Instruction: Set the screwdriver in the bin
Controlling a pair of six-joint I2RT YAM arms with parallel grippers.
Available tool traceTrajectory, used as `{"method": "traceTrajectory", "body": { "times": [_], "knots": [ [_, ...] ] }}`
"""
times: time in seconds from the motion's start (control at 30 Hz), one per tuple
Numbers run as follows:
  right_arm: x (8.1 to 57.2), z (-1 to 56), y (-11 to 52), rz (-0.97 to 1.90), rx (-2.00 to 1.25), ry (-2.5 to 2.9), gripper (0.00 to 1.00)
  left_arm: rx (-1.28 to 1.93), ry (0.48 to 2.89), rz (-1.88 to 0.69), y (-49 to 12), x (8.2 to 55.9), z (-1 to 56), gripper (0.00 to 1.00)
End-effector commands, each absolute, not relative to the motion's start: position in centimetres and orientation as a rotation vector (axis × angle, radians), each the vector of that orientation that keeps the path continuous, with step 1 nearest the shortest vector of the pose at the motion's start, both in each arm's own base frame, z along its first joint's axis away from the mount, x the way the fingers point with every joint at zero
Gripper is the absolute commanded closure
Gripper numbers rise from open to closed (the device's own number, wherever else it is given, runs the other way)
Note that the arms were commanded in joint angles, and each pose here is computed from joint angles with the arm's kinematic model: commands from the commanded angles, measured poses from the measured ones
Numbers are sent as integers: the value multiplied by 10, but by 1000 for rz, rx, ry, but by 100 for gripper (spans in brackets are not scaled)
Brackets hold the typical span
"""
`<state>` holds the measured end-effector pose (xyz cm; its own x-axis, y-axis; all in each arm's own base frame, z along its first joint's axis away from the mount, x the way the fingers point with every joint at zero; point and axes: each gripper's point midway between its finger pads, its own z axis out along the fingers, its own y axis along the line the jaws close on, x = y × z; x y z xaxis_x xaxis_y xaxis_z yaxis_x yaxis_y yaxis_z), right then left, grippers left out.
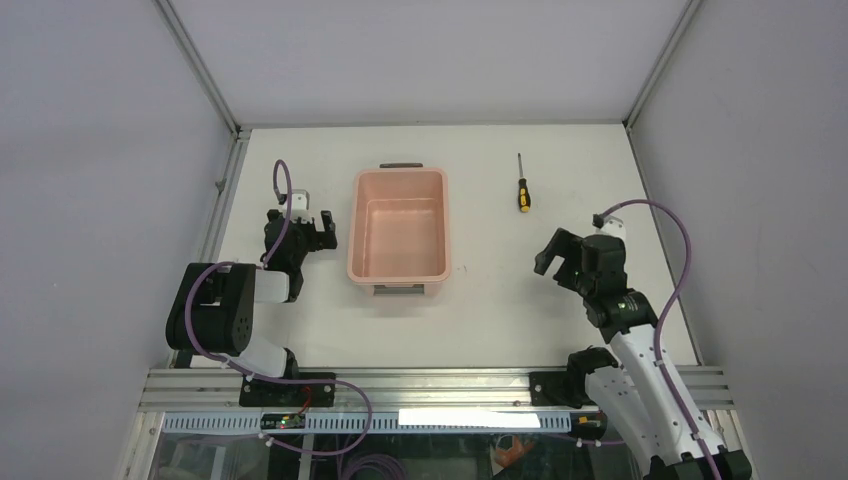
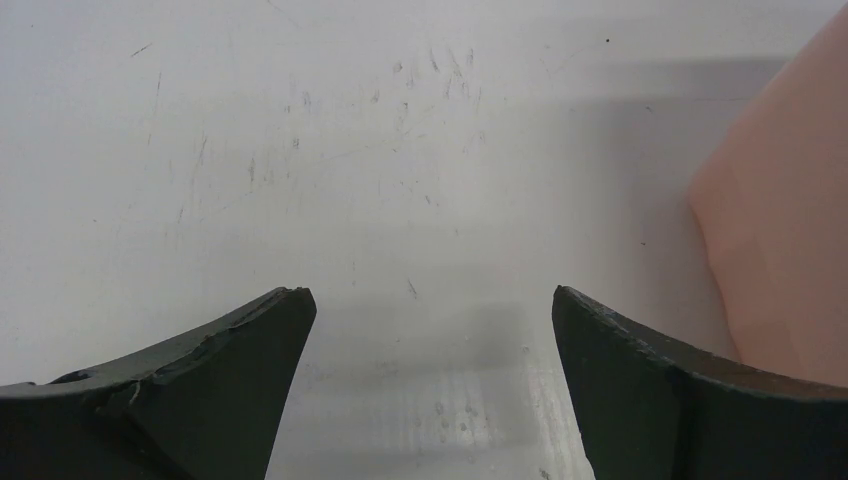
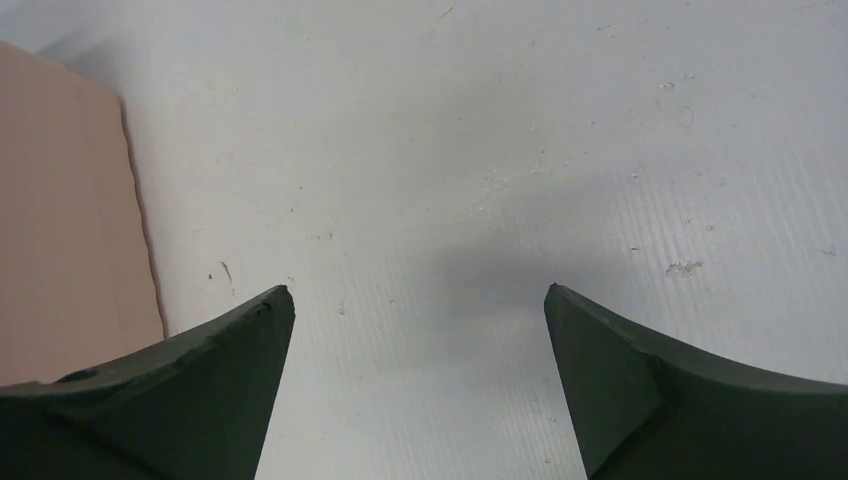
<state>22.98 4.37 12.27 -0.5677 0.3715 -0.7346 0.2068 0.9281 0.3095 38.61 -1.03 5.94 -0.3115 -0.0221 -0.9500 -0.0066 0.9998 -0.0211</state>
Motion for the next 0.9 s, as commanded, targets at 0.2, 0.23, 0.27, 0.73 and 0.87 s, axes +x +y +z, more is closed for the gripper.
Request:
{"method": "traceTrajectory", "body": {
  "times": [0.2,0.23,0.27,0.73,0.87],
  "knots": [
    [276,160,58,270,390,2162,1,-22,1826,-47,-16,394,79,1],
    [287,170,61,274,369,2166,1,-21,1826,-47,-16,394,79,1],
    [296,170,64,263,358,2196,1,-21,1826,-47,-16,394,79,1],
    [457,115,63,-69,213,2576,4,-22,1827,-46,-16,394,79,1],
    [479,76,65,-38,222,2662,13,-22,1826,-46,-16,394,79,1]
  ]
}}
